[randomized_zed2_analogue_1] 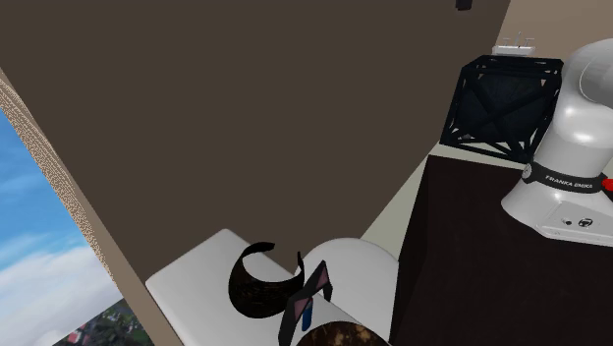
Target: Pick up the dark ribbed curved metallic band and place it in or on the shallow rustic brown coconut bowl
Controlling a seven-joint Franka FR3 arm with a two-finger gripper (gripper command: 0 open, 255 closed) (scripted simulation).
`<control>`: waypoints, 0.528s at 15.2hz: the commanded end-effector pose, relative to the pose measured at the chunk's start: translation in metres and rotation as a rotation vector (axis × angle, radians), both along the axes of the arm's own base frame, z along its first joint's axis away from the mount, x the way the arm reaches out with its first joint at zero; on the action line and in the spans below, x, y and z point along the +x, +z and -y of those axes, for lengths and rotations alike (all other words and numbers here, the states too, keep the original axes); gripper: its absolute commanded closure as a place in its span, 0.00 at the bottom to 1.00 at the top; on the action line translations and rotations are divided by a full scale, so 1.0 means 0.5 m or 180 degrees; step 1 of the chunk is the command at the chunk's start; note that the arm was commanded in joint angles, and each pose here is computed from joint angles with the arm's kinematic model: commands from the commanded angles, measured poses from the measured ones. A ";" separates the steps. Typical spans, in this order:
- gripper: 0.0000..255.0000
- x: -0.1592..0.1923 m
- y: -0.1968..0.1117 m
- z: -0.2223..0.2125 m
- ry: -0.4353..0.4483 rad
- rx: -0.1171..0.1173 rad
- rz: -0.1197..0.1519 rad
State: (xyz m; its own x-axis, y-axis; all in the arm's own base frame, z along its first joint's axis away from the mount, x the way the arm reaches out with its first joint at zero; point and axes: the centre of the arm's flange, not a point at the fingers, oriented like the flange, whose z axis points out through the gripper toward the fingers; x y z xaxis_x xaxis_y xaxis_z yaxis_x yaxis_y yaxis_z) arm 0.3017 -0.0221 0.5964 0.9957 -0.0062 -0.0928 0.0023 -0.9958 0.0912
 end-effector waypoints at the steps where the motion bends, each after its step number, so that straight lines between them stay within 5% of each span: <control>1: 0.00 0.000 0.000 0.000 0.0000 0.0000 0.0000; 8: 0.00 0.097 -0.135 -0.072 0.0307 -0.0013 0.0060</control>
State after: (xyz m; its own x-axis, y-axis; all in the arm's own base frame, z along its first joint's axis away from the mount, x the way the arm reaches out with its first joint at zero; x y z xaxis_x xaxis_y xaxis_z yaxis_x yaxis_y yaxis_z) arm 0.3443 0.0093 0.5399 0.9941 0.0752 -0.0788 0.0826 -0.9920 0.0953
